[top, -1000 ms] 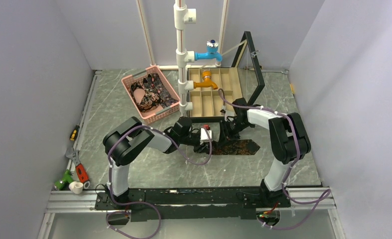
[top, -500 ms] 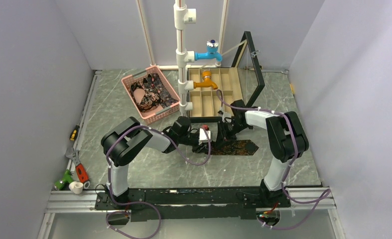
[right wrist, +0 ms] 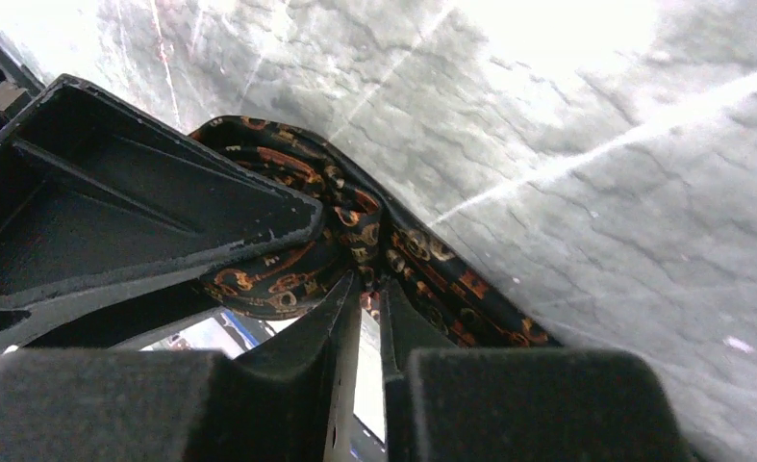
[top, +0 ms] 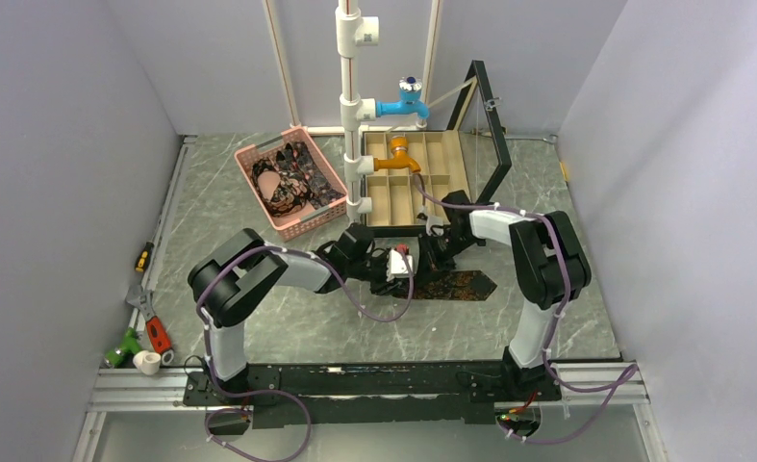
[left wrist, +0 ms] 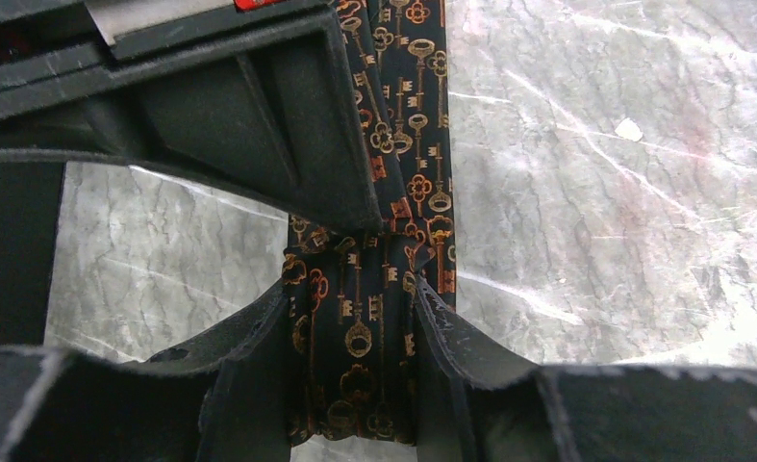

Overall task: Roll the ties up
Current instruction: Roll the tie at the center of the board.

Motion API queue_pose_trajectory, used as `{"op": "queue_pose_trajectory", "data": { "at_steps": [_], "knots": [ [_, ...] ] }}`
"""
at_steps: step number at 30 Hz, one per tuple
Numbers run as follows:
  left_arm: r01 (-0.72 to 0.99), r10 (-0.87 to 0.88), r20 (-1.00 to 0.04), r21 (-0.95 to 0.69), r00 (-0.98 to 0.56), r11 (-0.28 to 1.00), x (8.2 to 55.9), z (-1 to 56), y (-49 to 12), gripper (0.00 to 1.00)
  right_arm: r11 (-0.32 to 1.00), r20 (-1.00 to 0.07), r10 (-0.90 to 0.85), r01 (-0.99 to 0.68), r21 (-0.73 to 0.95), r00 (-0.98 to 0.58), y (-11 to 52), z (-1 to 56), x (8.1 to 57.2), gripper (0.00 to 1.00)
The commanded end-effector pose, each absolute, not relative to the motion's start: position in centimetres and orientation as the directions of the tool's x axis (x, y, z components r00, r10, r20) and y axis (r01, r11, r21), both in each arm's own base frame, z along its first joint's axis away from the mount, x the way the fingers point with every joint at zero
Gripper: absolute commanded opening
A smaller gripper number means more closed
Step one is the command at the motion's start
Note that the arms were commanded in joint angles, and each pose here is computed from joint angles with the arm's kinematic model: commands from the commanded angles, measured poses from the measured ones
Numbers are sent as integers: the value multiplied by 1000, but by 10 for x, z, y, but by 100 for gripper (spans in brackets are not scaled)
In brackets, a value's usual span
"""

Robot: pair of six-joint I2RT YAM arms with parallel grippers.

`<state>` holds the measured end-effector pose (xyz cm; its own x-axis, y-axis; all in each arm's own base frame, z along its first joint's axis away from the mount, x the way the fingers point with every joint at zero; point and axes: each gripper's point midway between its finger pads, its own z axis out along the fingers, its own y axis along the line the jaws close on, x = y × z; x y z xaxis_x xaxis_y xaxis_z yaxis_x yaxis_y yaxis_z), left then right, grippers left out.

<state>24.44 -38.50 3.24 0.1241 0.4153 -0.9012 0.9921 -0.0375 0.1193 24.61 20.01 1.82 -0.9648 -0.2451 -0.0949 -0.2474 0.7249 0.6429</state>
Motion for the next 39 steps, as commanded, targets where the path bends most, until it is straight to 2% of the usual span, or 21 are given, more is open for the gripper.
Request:
{"op": "queue_pose_trajectory", "data": {
  "at_steps": [1, 7, 17, 20, 21, 22, 25, 35, 39],
  "knots": [
    [1000, 667, -745, -12, -16, 10, 219, -31, -335, 35, 740, -143, -199, -244, 627, -970, 186, 39, 253, 21],
    [999, 703, -710, -39, -41, 19, 214, -40, -331, 38, 652, -171, -162, -235, 721, -972, 200, 73, 246, 50],
    [999, 707, -707, -48, -30, -6, 214, -38, -335, 40, 640, -114, -167, -196, 743, -979, 218, 52, 251, 51],
    [998, 705, -709, -55, -27, -16, 212, -37, -336, 41, 662, -106, -168, -192, 725, -980, 215, 42, 252, 47],
    [998, 704, -710, -55, -25, -20, 212, -37, -337, 41, 665, -105, -168, -191, 722, -980, 214, 39, 251, 42],
    [998, 705, -709, -56, -24, -22, 211, -38, -337, 41, 669, -106, -172, -195, 718, -979, 213, 36, 251, 35],
    [998, 702, -712, -59, -23, -27, 211, -36, -338, 43, 693, -100, -180, -198, 694, -979, 208, 28, 249, 2],
    [996, 568, -823, -35, 18, -82, 221, -5, -366, 69, 795, -28, -210, -188, 576, -977, 174, 2, 239, 0],
    [992, 497, -866, -3, 60, -125, 228, 12, -384, 72, 825, -15, -221, -195, 530, -975, 166, -2, 242, 0]
  ]
}}
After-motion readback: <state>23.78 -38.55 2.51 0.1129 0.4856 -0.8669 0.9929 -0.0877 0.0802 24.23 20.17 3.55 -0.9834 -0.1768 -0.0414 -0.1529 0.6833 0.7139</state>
